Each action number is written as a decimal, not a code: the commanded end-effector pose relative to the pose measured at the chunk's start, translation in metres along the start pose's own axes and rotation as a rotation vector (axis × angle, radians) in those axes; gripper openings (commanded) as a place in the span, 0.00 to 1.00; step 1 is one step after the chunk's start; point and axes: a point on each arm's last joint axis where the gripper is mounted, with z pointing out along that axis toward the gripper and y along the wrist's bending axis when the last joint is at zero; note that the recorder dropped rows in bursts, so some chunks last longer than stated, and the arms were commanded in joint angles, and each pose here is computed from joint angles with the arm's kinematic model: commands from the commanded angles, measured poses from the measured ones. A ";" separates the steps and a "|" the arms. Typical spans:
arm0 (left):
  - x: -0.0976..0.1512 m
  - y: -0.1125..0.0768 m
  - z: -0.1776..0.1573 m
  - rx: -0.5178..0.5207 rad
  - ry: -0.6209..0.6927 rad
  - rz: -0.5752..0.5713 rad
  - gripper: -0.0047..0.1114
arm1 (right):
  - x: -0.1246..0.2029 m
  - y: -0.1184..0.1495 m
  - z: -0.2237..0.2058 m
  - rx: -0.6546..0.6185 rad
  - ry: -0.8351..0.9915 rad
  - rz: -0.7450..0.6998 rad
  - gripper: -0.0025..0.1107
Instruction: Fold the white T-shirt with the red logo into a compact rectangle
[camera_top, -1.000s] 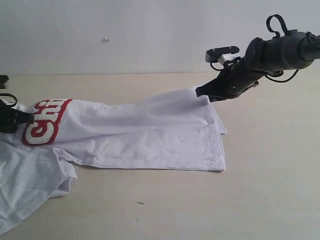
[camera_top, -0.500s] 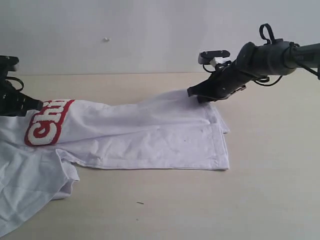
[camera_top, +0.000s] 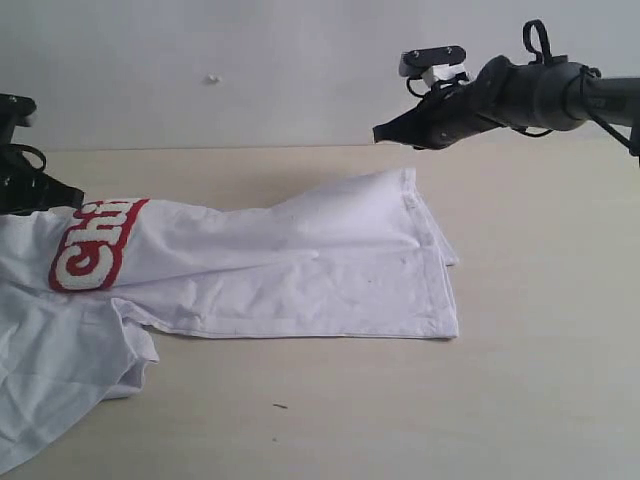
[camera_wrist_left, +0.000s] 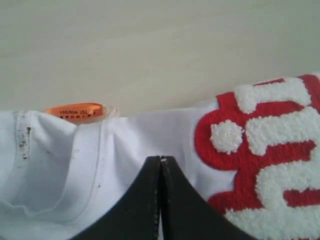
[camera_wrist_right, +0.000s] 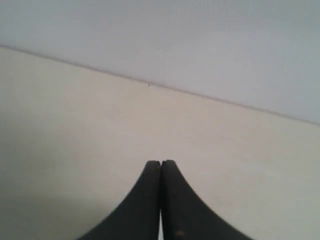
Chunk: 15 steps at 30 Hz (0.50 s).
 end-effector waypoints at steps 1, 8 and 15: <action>-0.012 0.001 -0.005 -0.014 -0.058 0.039 0.04 | -0.011 0.004 -0.006 -0.039 0.025 -0.019 0.09; -0.019 -0.001 -0.015 0.029 -0.025 -0.008 0.10 | -0.001 -0.023 -0.019 -0.094 0.234 0.057 0.42; -0.017 -0.005 -0.020 0.068 0.039 0.011 0.20 | 0.030 -0.020 0.000 -0.231 0.343 0.064 0.36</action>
